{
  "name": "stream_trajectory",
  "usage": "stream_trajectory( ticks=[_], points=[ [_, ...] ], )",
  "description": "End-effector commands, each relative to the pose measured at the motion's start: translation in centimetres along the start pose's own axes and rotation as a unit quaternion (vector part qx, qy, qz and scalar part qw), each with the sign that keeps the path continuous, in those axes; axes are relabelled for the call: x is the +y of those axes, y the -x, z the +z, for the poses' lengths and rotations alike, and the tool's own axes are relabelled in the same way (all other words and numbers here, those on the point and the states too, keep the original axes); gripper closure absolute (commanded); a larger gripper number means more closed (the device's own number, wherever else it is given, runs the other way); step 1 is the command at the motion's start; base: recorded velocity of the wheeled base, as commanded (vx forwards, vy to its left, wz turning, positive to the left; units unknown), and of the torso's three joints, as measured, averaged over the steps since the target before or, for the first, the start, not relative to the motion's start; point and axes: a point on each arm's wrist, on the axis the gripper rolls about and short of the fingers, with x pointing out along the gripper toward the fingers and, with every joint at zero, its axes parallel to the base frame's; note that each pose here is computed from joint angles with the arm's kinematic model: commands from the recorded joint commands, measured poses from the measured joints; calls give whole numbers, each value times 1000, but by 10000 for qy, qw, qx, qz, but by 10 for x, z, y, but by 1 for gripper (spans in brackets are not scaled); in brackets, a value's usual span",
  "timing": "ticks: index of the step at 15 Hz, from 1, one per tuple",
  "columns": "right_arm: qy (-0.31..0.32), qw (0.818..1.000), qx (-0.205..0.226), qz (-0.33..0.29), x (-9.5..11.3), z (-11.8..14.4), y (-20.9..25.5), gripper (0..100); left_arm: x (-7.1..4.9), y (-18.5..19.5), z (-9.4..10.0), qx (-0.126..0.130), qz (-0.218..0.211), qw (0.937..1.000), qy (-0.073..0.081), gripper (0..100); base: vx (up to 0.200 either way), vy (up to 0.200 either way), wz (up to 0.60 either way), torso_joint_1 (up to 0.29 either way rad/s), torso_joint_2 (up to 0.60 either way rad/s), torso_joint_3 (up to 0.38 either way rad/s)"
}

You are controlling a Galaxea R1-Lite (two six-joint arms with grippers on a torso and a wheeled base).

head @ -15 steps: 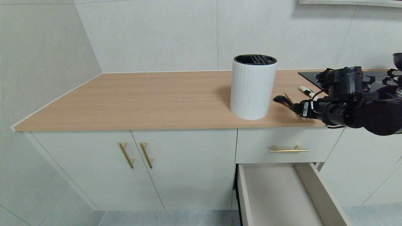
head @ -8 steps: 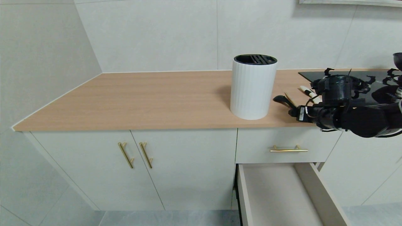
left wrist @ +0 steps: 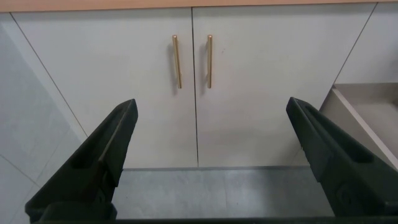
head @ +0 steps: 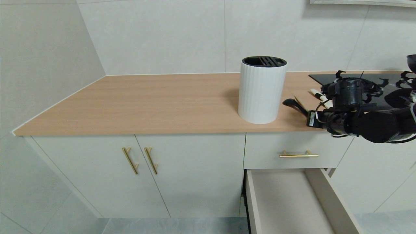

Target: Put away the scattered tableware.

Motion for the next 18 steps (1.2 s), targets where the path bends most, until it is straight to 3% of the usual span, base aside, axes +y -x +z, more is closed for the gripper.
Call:
stream_trajectory(
  ticks=[1,11,18],
  points=[
    [-4,10000,-17,15,0,1,2,100,0,0,0,9,4,10000,-1,0,0,0,0,0,0,0],
    [-53,9998,-185,111,-8,18,39,100,0,0,0,9,4,10000,-1,0,0,0,0,0,0,0],
    [-53,9984,-368,430,-28,22,135,100,0,0,0,9,4,10000,-1,0,0,0,0,0,0,0]
  ],
)
